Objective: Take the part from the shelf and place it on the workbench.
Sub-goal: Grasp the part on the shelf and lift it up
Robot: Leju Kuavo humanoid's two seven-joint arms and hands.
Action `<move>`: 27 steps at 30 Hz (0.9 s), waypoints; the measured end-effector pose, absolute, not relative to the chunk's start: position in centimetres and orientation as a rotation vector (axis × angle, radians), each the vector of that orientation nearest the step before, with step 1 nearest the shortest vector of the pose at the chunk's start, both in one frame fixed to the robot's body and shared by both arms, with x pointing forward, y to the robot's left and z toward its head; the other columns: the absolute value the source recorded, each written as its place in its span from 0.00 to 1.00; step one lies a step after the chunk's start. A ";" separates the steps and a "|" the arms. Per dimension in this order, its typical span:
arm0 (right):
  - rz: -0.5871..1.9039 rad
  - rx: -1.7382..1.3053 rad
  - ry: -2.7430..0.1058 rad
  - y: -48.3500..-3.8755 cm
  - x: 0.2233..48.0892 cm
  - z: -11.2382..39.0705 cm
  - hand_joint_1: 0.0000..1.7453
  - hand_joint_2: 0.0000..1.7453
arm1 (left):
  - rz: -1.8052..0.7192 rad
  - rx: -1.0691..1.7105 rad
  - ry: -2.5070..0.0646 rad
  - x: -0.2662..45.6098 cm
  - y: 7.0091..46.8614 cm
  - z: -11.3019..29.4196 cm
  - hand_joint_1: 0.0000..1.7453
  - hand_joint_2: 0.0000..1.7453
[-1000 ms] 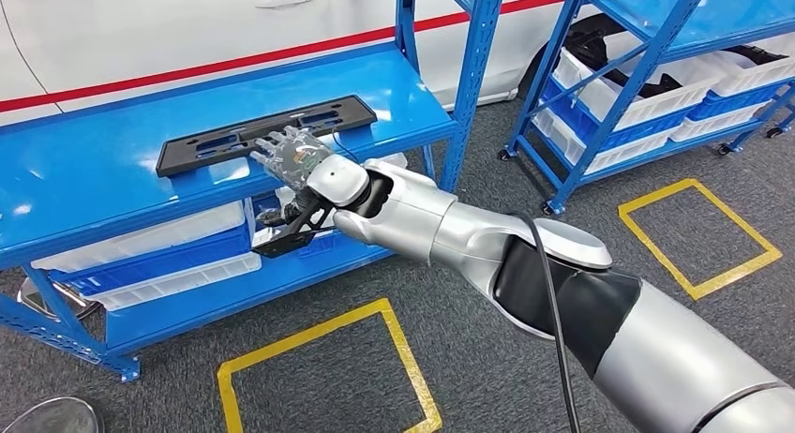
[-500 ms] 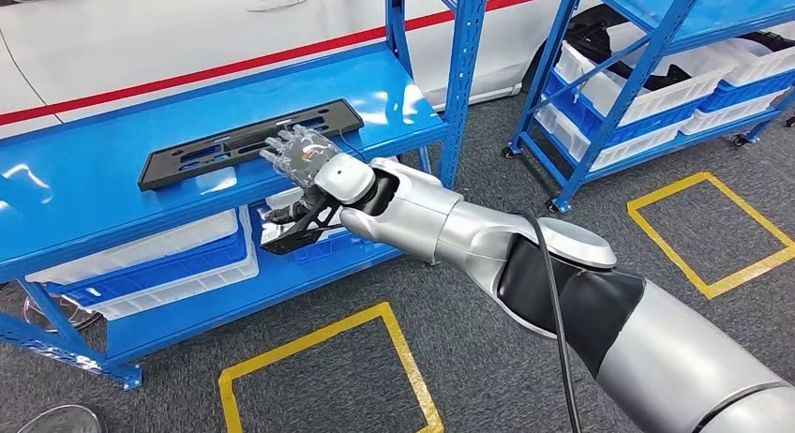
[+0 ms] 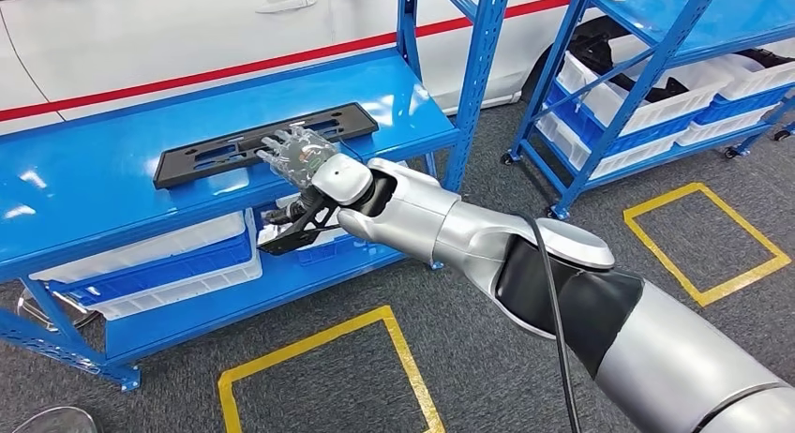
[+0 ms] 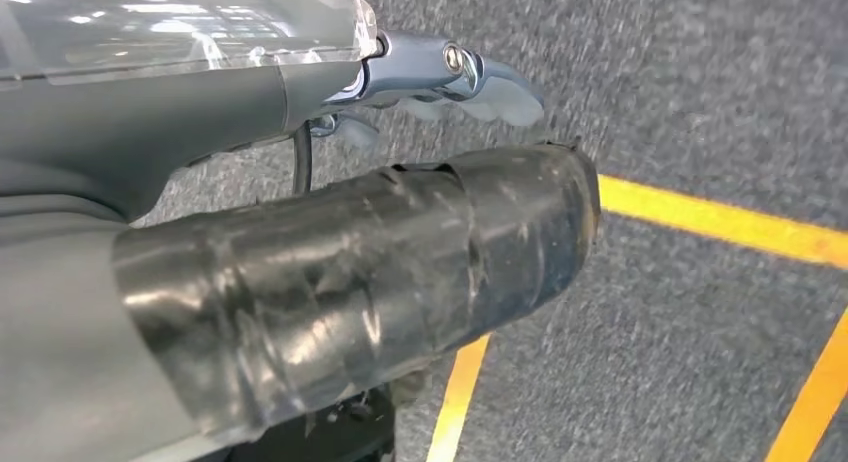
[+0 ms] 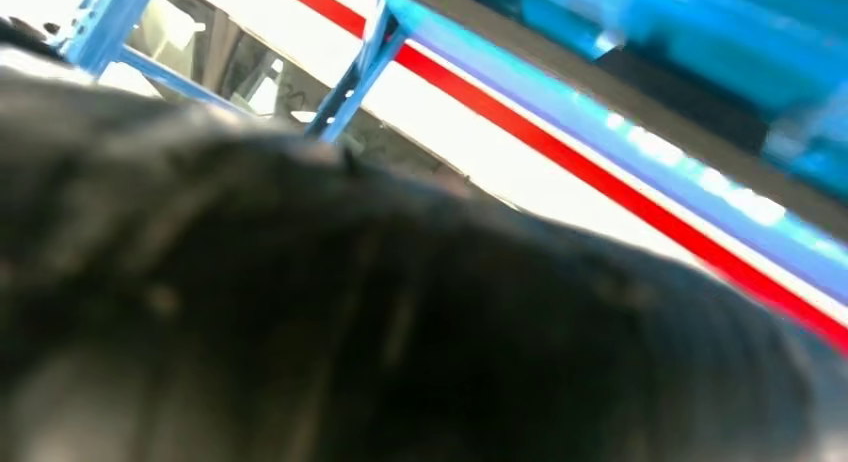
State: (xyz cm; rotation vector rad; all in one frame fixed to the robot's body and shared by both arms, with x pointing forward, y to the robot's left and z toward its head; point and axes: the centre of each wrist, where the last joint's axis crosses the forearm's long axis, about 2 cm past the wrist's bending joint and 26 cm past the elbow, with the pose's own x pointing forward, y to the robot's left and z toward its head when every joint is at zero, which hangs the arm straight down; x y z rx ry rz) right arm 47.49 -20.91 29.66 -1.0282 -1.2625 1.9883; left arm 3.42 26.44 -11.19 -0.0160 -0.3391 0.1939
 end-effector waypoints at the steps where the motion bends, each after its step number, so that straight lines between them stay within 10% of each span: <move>1: 1.989 -1.025 -1.259 -21.0 47.5 29.5 0.00 0.00 | 0.194 -0.016 -0.339 3.4 26.4 -11.2 0.00 0.00; 27: 1.999 -1.036 -1.251 -21.1 47.5 29.7 0.00 0.00 | 0.192 -0.018 -0.336 3.3 26.3 -11.2 0.00 0.00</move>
